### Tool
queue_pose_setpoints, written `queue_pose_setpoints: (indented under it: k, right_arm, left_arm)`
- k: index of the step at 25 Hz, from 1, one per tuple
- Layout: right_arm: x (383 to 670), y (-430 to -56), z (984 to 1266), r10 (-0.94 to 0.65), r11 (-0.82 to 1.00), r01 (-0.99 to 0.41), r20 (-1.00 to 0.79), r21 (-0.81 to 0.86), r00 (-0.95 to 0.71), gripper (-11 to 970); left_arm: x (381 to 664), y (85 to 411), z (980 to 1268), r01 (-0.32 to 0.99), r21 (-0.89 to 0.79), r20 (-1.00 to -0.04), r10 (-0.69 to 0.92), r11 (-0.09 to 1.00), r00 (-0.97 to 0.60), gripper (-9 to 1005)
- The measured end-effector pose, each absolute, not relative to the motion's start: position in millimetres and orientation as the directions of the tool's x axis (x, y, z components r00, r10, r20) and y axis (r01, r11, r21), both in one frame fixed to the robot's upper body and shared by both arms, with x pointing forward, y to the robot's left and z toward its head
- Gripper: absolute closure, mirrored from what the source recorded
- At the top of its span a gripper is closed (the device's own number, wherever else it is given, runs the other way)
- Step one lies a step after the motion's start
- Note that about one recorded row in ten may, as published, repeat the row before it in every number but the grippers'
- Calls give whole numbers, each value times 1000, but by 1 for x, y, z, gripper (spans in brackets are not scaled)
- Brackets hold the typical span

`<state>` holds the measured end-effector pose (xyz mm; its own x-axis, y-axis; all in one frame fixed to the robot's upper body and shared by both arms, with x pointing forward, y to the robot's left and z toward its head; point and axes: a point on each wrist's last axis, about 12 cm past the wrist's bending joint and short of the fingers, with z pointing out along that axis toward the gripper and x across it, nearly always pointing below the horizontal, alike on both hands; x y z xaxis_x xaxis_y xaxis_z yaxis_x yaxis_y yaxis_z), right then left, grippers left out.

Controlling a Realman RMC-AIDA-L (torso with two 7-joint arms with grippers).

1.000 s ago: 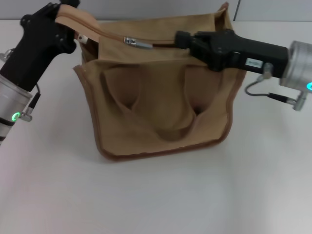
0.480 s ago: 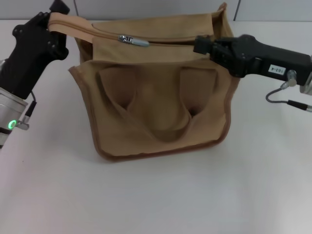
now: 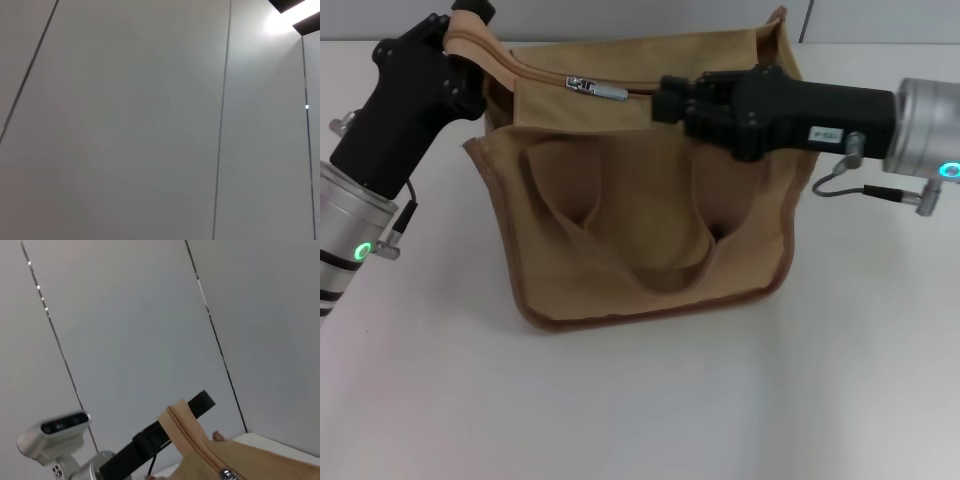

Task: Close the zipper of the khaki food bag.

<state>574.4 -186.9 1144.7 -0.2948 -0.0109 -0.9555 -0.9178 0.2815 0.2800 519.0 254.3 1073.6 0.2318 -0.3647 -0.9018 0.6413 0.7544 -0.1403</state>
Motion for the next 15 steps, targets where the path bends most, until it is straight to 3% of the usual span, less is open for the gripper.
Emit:
queue_pose_setpoints:
  k: [2,5,10,15]
  right_arm:
    - [576,-182,1146,-28,276,-925,-960,261,-279,917]
    - [578,-176,1150,-43,267,-934,-965,238,-258,742]
    - [584,-169,1155,-62,278,-938,-971,207,-233,576]
    - [589,-165,1154,-92,289,-937,-969,195,-230,554]
  left_arm:
    - [520,253,1075,649,-137,-901,-367,748,233,987]
    - [521,251,1076,656,-133,-900,-368,743,235,987]
    - [521,250,1077,663,-129,-899,-369,737,235,987]
    - [521,249,1077,667,-128,-900,-369,734,233,986]
